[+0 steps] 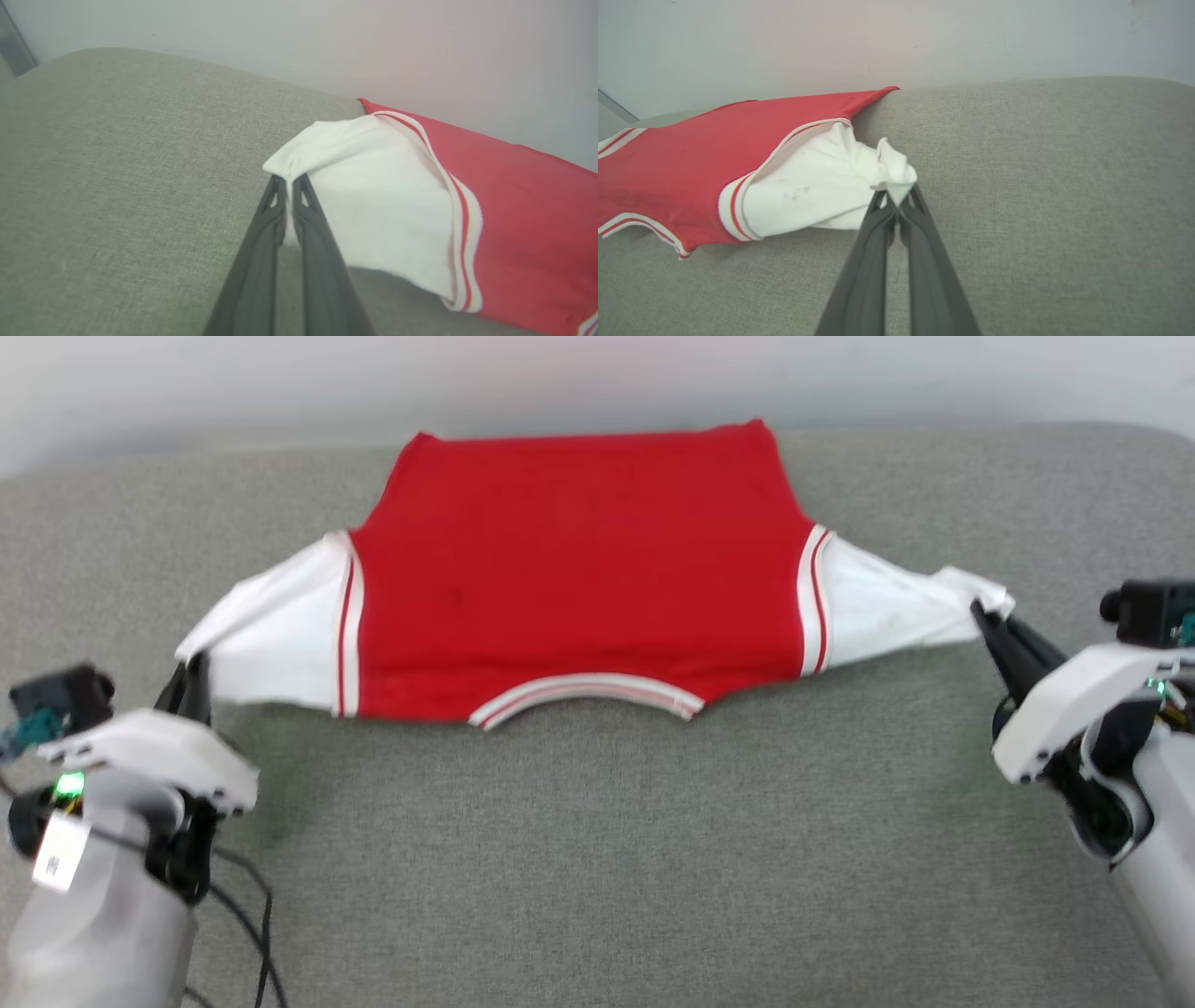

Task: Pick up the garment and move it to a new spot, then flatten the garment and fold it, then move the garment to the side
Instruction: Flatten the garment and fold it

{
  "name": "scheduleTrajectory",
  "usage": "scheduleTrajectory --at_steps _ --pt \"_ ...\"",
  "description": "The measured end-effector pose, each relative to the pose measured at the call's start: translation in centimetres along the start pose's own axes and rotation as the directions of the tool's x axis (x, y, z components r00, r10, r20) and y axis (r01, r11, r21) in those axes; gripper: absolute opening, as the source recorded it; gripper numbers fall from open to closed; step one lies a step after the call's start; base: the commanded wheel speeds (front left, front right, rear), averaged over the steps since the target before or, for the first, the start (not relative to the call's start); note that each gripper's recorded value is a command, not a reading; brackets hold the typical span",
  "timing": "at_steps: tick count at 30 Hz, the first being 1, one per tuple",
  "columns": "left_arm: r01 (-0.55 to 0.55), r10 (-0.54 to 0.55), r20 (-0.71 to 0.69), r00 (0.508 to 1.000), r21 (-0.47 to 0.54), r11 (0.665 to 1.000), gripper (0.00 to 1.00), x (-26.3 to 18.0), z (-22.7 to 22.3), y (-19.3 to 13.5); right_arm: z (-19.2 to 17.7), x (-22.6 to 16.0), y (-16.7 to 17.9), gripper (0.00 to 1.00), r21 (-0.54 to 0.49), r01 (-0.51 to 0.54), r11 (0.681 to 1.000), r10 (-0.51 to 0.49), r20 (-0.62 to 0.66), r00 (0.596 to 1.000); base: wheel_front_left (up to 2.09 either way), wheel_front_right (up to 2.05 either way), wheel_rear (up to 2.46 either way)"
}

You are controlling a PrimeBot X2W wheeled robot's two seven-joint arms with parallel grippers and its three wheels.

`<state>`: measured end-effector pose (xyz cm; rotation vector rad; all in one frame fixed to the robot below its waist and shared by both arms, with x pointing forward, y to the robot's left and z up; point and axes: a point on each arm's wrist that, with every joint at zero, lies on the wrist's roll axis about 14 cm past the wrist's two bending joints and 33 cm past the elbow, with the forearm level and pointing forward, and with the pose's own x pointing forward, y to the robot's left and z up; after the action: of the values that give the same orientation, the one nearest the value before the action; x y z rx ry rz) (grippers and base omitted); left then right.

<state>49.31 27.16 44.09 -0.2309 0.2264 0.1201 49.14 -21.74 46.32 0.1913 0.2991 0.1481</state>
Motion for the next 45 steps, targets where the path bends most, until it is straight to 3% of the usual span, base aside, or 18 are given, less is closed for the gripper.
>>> scheduleTrajectory --at_steps 5,17,24,30,31,32,33,37,45 --pt "-0.023 0.023 0.014 1.000 0.003 1.000 0.00 -2.9 -0.4 1.1 -0.8 -2.9 -0.2 0.00 0.029 0.011 1.000 -0.011 0.003 1.000 0.00 0.00 0.00" --pt "-0.089 0.088 -0.071 0.994 -0.002 0.996 0.00 -12.5 -3.6 2.3 -7.3 -10.9 -1.4 0.00 0.145 0.115 0.983 -0.106 -0.068 0.992 0.00 0.00 0.00" --pt "-0.144 0.140 -0.150 0.979 -0.010 0.990 0.00 -17.0 -5.6 3.5 -11.2 -15.0 -0.4 0.00 0.200 0.183 0.963 -0.149 -0.173 0.974 0.00 0.00 0.00" --pt "-0.152 0.147 -0.188 0.971 -0.012 0.988 0.00 -18.6 -6.6 3.5 -13.5 -17.4 0.4 0.00 0.186 0.226 0.956 -0.165 -0.296 0.941 0.00 0.00 0.00" --pt "-0.145 0.141 -0.190 0.971 -0.007 0.989 0.00 -18.6 -6.7 3.3 -13.5 -17.4 0.6 0.23 0.192 0.224 0.955 -0.160 -0.302 0.940 0.00 0.00 0.00" --pt "-0.138 0.134 -0.188 0.973 -0.008 0.990 0.00 -18.6 -6.6 3.0 -13.1 -17.2 0.8 0.77 0.189 0.219 0.957 -0.157 -0.295 0.942 0.00 0.00 0.00" --pt "-0.130 0.127 -0.186 0.974 -0.006 0.992 0.00 -18.6 -6.7 2.8 -12.8 -17.0 1.0 1.00 0.184 0.212 0.960 -0.151 -0.296 0.943 0.00 0.00 0.00" --pt "-0.080 0.080 -0.148 0.986 0.003 0.997 0.00 -17.7 -5.6 1.3 -8.9 -14.6 1.0 1.00 0.132 0.178 0.975 -0.153 -0.185 0.971 0.00 0.00 0.00" --pt "-0.038 0.038 -0.074 0.997 0.008 0.999 0.00 -16.1 -3.6 -0.7 -3.7 -7.2 1.3 1.00 0.131 0.126 0.983 -0.119 -0.060 0.991 0.00 0.00 0.00"
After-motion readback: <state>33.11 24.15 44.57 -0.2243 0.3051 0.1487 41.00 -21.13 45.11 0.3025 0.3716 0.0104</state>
